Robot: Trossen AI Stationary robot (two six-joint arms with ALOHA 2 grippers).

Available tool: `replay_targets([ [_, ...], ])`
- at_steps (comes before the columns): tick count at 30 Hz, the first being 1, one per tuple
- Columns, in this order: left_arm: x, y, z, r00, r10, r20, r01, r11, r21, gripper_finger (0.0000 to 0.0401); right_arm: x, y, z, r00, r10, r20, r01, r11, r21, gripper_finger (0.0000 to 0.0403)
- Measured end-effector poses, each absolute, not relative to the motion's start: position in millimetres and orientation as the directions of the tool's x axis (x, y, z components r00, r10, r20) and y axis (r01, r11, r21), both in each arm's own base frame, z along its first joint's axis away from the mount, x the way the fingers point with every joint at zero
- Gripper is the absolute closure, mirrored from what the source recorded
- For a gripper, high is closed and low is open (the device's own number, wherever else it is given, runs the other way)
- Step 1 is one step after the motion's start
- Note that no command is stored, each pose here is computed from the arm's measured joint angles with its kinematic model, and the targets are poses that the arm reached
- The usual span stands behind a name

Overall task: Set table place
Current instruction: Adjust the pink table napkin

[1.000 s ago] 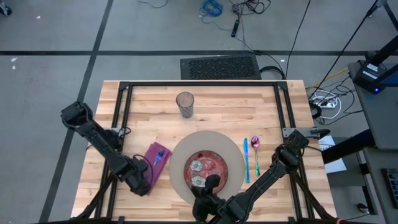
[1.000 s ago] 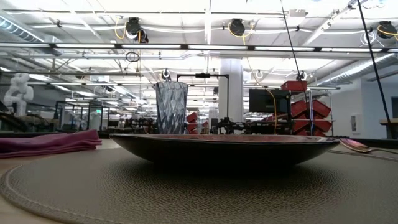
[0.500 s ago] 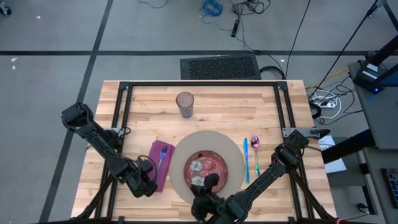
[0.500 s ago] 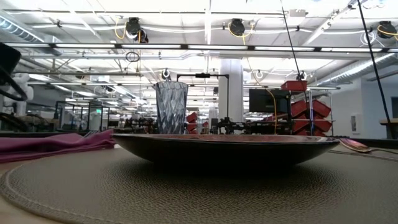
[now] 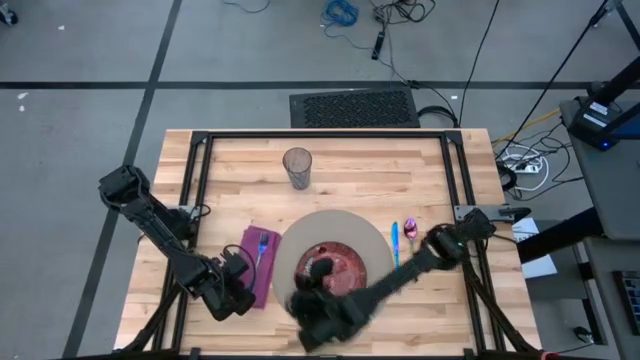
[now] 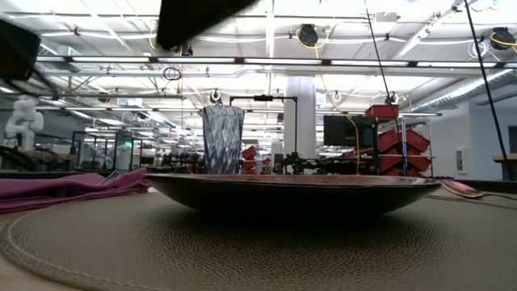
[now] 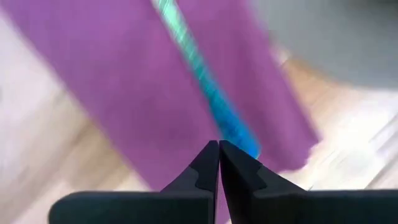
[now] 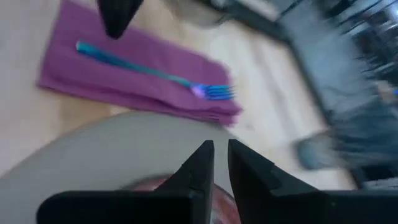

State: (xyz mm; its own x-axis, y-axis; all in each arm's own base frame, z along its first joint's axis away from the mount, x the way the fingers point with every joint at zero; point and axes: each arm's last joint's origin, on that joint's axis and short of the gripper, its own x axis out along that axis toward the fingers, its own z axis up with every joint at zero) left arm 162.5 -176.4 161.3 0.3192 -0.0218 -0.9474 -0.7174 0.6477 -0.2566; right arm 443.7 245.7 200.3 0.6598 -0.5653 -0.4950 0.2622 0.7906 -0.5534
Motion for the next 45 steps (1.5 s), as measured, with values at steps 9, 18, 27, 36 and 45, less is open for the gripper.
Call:
replay_targets([
  [9, 162.8, -182.0, 172.4, 0.607, 0.207, -0.767, -0.622, 0.725, -0.296, 0.0401, 505.2, 169.1, 152.6, 0.623, -0.516, -0.588, 0.163, 0.821, -0.548, 0.0369],
  [18, 158.5, -188.7, 175.7, 0.714, 0.264, -0.649, -0.562, 0.769, -0.305, 0.0401, 529.5, 120.1, 154.7, 0.668, -0.275, -0.692, 0.093, 0.953, -0.289, 0.0369],
  [27, 163.2, -195.1, 180.6, 0.788, 0.264, -0.556, -0.493, 0.811, -0.314, 0.0401, 533.9, 93.6, 152.6, 0.643, -0.235, -0.729, 0.107, 0.97, -0.218, 0.0369],
  [36, 166.1, -199.6, 183.5, 0.816, 0.243, -0.524, -0.446, 0.842, -0.304, 0.0401, 534.8, 76.9, 137.4, 0.589, -0.22, -0.778, 0.115, 0.975, -0.189, 0.0369],
  [45, 171.2, -208.4, 189.2, 0.855, 0.181, -0.487, -0.36, 0.882, -0.304, 0.0401, 540.4, 66.5, 125.4, 0.595, -0.174, -0.785, 0.111, 0.985, -0.134, 0.0369],
])
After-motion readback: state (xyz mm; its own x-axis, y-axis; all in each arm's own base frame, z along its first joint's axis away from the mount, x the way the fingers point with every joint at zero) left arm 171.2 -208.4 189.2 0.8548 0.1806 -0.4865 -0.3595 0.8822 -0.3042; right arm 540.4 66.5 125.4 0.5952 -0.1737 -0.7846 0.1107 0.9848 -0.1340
